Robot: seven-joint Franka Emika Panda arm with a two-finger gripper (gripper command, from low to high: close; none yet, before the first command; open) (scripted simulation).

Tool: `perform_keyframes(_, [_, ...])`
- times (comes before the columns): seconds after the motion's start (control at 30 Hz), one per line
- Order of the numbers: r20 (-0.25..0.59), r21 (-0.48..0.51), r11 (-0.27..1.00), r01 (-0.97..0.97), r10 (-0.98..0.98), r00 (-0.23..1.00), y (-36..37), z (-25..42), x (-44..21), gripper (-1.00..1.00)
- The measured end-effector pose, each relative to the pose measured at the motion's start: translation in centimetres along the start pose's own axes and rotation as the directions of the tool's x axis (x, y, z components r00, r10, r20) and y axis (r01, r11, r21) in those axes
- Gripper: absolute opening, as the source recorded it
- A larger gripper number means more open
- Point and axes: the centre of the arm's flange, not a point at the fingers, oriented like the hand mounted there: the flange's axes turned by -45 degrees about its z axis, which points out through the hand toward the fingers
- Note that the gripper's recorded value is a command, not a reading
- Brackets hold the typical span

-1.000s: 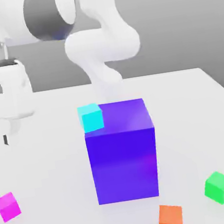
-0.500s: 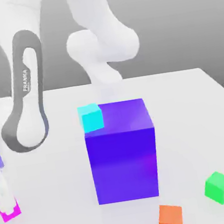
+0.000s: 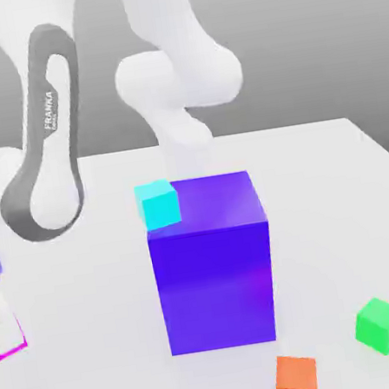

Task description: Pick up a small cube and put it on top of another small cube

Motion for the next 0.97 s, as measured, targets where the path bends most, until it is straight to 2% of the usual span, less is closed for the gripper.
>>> perform_keyframes(0.2, [0.013, 0.015, 0.99, 0.143, -0.143, 0.99, -13.2, -1.2, -7.9, -1.0])
perform_keyframes(0.43, [0.006, 0.017, 0.952, 0.306, -0.306, 0.952, -24.4, -3.1, -21.4, -1.0])
perform_keyframes(0.67, [-0.003, -0.006, 0.874, 0.487, -0.487, 0.874, -29.1, -4.0, -39.2, -1.0])
perform_keyframes(0.8, [-0.006, -0.012, 0.858, 0.513, -0.513, 0.858, -29.1, 0.0, -41.4, -1.0])
perform_keyframes(0.83, [-0.006, -0.013, 0.857, 0.515, -0.515, 0.857, -29.1, 1.3, -41.5, 1.0])
perform_keyframes(0.97, [-0.006, -0.012, 0.857, 0.515, -0.515, 0.857, -29.1, 1.3, -41.5, 1.0])
